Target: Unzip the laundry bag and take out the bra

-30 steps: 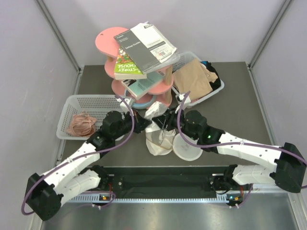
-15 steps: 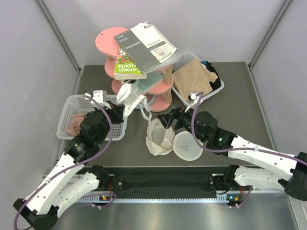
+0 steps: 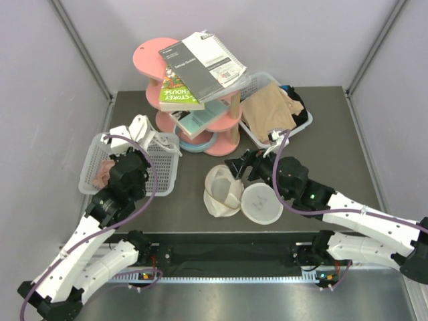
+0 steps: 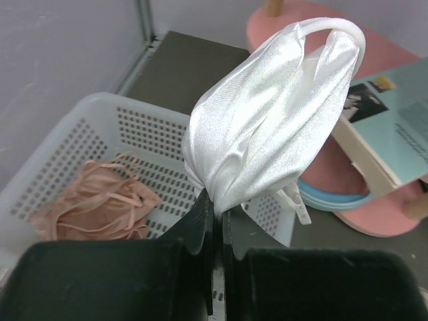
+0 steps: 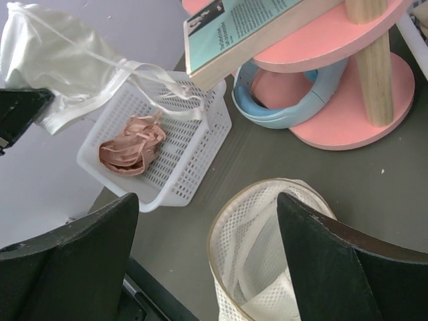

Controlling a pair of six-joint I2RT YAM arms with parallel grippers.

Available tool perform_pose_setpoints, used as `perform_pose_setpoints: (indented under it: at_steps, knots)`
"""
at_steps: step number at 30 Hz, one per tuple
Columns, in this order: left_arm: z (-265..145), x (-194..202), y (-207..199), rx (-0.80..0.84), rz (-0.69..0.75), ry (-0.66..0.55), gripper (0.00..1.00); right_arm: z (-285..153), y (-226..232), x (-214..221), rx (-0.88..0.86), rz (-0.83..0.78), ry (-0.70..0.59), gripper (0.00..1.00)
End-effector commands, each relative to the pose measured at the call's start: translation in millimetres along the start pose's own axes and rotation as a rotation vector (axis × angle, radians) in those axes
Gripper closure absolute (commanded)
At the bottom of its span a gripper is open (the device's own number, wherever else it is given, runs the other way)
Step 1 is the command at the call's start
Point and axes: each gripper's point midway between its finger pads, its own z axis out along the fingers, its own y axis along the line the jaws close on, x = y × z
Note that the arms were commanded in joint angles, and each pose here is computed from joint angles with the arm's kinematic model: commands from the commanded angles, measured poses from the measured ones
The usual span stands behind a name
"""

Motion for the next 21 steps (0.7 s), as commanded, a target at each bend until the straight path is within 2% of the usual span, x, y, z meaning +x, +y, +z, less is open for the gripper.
perform_pose_setpoints:
  at_steps: [1,4,12,21]
  knots:
    - [-5,-15,36,-0.173,0.012,-0.053,1.00,-4,-3,-9,0.007,-0.001,-0.032,0.16]
    - [-5,-11,29,-0.128,0.000,-0.048,1.00,-4,-4,-7,0.008,0.002,-0.031,0.16]
    - [11,34,17,-0.114,0.015,0.065,1.00,-2,-3,-3,0.001,0.005,-0.014,0.16]
    - [39,70,18,-0.054,-0.083,0.220,1.00,-5,-5,-3,0.005,0.005,-0.013,0.16]
